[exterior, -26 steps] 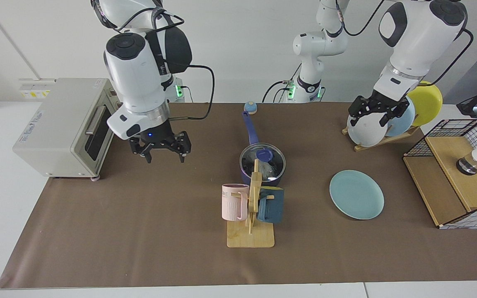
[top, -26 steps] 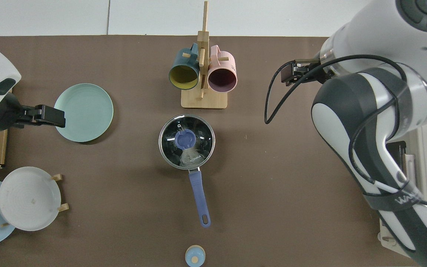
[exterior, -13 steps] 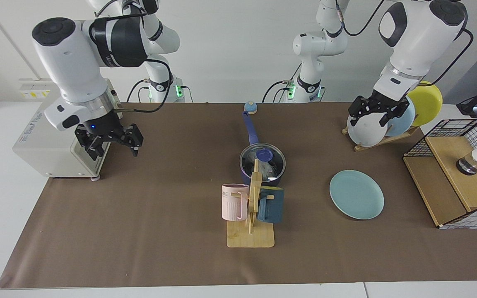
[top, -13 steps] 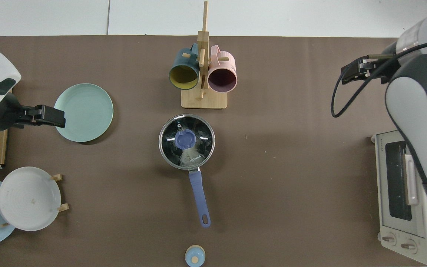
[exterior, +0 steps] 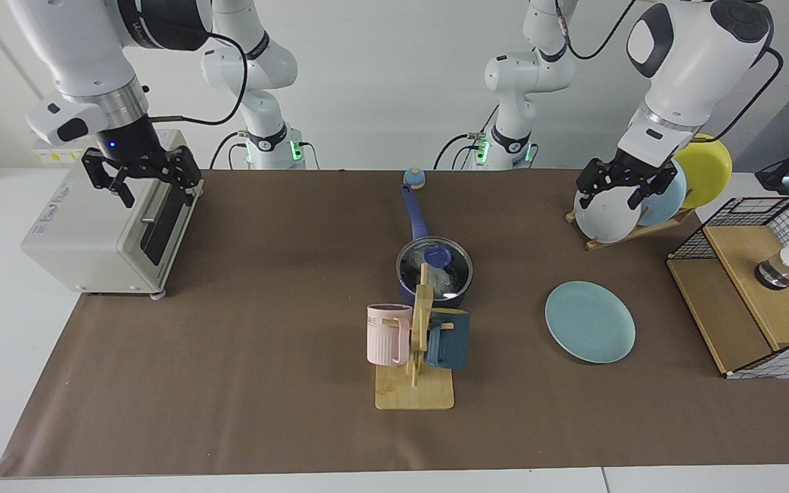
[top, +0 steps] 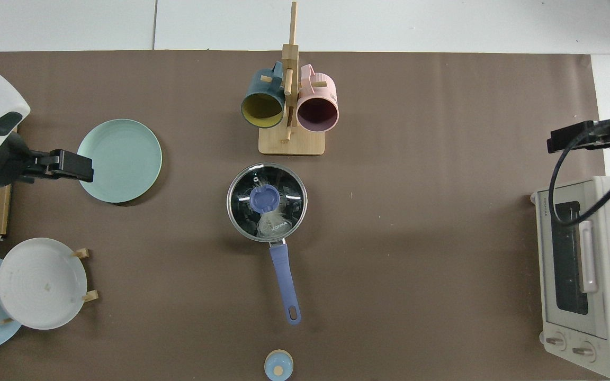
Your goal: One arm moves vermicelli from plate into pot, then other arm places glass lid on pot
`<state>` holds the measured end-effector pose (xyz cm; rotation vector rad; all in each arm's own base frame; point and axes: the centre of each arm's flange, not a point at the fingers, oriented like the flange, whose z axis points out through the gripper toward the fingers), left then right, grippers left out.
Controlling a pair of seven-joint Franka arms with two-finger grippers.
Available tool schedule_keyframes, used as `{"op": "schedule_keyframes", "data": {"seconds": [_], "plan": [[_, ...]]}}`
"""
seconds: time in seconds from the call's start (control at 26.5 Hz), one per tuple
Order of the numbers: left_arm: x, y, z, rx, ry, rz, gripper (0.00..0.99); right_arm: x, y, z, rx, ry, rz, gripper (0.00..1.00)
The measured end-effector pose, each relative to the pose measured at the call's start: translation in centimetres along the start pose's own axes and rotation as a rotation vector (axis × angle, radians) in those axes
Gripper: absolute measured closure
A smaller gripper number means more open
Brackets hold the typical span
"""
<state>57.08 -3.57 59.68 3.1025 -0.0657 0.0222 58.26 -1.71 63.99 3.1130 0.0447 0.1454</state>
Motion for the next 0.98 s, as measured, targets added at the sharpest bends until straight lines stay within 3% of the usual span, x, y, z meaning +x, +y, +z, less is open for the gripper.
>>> {"op": "schedule_keyframes", "data": {"seconds": [0.23, 0.49, 0.98], "plan": [[0.0, 0.0, 0.0, 0.0, 0.0, 0.0, 0.0, -3.2, 0.2, -1.1, 0.007, 0.001, 0.006, 0.0], [0.0, 0.0, 0.0, 0.0, 0.0, 0.0, 0.0, -4.1, 1.1, -1.5, 0.009, 0.003, 0.024, 0.0], [0.0, 0.0, 0.0, 0.0, 0.0, 0.0, 0.0, -5.0, 1.4, -0.3, 0.016, -0.077, 0.03, 0.0]]}}
